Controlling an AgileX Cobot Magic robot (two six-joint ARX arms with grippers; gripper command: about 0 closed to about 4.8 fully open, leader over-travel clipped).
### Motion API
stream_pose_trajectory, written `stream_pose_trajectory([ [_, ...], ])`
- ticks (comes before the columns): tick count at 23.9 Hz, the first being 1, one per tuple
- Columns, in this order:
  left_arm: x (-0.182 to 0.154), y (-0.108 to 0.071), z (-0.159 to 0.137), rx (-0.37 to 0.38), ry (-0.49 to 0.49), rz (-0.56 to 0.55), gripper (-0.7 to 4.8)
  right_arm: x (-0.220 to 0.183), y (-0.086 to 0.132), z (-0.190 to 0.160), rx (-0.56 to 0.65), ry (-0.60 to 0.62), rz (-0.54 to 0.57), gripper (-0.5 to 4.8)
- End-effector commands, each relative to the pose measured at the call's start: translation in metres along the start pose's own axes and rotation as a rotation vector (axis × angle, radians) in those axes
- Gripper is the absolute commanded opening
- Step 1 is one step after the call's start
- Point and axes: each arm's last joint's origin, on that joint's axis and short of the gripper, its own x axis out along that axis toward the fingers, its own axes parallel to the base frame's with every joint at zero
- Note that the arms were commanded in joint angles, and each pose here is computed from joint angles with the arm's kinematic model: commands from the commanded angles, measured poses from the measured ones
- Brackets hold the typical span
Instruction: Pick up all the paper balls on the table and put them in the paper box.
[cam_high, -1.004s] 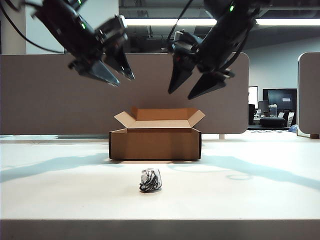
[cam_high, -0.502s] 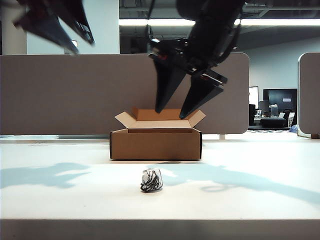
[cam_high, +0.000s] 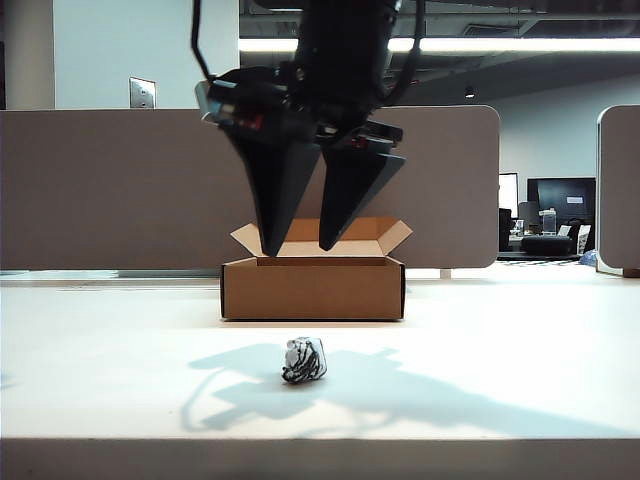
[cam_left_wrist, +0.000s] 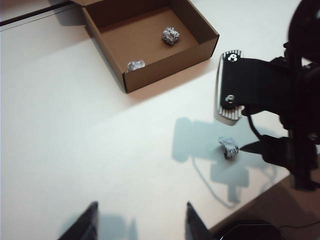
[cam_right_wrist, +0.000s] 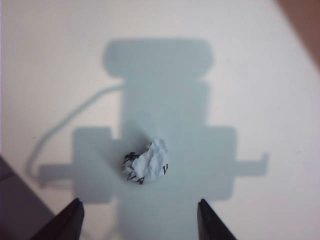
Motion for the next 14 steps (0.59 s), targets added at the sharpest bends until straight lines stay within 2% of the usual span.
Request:
stream_pose_trajectory([
  [1,-0.025,-0.006,-0.014,0.001,-0.021,0.021,2.10,0.018,0.011,0.002,0.007,0.045,-0.053,3.15],
  [10,-0.059,-0.014,-0.035,-0.003,-0.088,0.062,2.10,0.068,0.016,0.000,0.037,0.168,-0.052,3.13],
  [12,-0.059,-0.014,-0.037,-0.004,-0.078,0.066,2.10,0.072,0.016,0.000,0.038,0.173,-0.051,2.86],
  [14,-0.059,-0.015,-0.038,-0.006,-0.065,0.064,2.10,0.073,0.017,0.001,0.039,0.169,-0.052,2.09],
])
